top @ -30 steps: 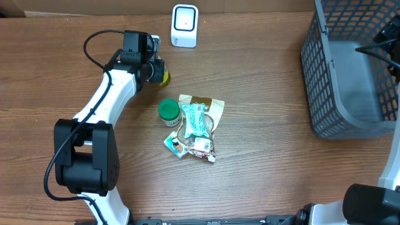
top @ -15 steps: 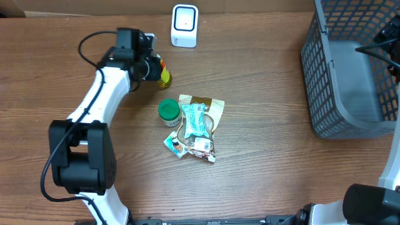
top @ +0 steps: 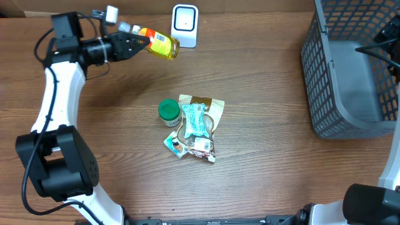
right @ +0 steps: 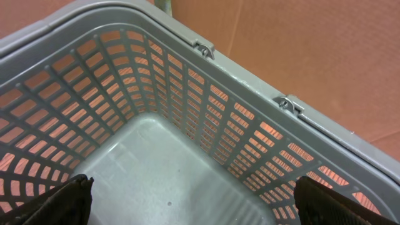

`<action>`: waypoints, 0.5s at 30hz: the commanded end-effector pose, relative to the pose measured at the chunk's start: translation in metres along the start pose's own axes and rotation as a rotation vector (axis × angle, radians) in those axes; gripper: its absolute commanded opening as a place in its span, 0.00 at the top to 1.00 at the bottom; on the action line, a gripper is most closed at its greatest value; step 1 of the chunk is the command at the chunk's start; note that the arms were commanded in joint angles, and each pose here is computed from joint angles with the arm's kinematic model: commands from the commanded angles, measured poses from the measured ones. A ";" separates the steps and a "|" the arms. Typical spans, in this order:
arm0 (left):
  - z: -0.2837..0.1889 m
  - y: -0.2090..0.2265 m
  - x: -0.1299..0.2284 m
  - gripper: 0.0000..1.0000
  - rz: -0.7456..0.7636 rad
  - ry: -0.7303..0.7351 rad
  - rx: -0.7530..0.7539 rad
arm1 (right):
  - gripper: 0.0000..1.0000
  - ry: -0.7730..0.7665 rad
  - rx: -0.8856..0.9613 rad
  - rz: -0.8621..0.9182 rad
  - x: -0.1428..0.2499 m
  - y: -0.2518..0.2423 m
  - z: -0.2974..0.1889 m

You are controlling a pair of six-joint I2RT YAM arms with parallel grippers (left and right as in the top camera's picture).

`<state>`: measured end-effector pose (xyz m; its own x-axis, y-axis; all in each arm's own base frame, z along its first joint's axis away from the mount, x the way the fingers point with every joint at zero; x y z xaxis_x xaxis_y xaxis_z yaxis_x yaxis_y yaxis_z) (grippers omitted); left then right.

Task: Scan the item barcode
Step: 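Lift the bottle with the left gripper and hold it before the scanner, then move the held bottle down toward the items at the table center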

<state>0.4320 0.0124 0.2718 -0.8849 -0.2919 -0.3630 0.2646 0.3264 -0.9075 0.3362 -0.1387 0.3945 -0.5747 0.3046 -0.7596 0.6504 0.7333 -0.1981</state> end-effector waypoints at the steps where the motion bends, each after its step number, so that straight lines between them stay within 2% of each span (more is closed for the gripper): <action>1: -0.013 -0.043 0.007 0.81 0.014 0.119 0.284 | 0.00 -0.010 0.013 0.000 -0.002 -0.001 -0.002; 10: 0.002 -0.043 0.024 0.84 -0.146 0.180 0.286 | 0.00 -0.010 0.013 0.000 -0.002 -0.001 -0.002; 15: 0.013 -0.046 0.036 0.85 -0.152 0.212 0.295 | 0.00 -0.010 0.013 0.000 -0.002 -0.001 -0.002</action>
<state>0.4023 -0.0157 0.2730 -0.9834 -0.1594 -0.0865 0.0781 0.0584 -0.9952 0.3363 -0.1387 0.3945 -0.5741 0.3044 -0.7601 0.6506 0.7332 -0.1978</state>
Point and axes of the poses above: each gripper's point midway between its finger pads, its own z axis out along the fingers, its own y axis along the line the jaws close on, x = y × z, the point moved 10 cm from there along -z, back along the fingers, and after that the axes turned 13 degrees about -z, right-handed, at the moved point
